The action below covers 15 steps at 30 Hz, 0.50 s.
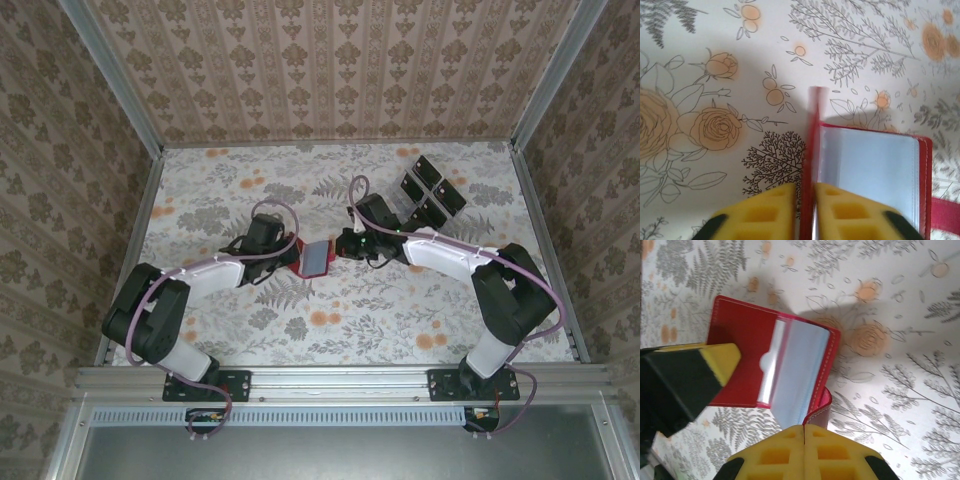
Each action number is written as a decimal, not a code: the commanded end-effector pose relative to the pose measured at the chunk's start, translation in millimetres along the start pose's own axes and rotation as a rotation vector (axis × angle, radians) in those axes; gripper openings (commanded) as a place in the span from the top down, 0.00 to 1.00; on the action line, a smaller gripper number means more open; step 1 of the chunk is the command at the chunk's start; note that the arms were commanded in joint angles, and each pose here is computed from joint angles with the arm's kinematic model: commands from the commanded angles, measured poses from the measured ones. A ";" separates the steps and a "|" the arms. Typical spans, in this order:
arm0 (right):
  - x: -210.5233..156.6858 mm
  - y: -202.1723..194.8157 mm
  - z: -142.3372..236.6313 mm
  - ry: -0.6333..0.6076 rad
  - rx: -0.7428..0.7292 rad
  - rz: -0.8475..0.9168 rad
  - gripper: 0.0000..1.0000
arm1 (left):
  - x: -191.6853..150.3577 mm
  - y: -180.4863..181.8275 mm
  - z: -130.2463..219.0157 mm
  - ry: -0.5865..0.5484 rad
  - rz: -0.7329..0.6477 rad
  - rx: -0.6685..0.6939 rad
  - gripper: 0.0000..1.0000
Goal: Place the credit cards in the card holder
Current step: Open the card holder at the center of the table.
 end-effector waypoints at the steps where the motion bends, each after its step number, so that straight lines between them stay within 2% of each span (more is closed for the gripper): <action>1: -5.9 -9.9 -2.7 -0.005 -0.008 -0.014 1.00 | -2.5 -2.6 1.7 0.000 0.008 -0.047 0.99; 6: -19.7 -24.8 -5.8 0.017 -0.046 -0.033 0.99 | -5.6 -2.2 9.7 -0.007 0.037 -0.082 1.00; 12: -29.4 -32.1 -3.4 0.031 -0.081 -0.037 0.80 | -14.2 4.1 16.9 -0.010 0.078 -0.098 1.00; 15: -30.5 -32.7 2.4 0.033 -0.095 -0.038 0.66 | -17.0 6.1 19.1 -0.013 0.085 -0.101 1.00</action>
Point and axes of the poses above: each hand's point on the last joint's axis, 136 mm out from that joint toward the fingers, its own z axis back along the fingers, its own y axis along the line the jaws close on, x = y × z, the point moved 6 cm from there along z, back along the fingers, and after that the axes turned 14 degrees about z, right-handed, at the moved point
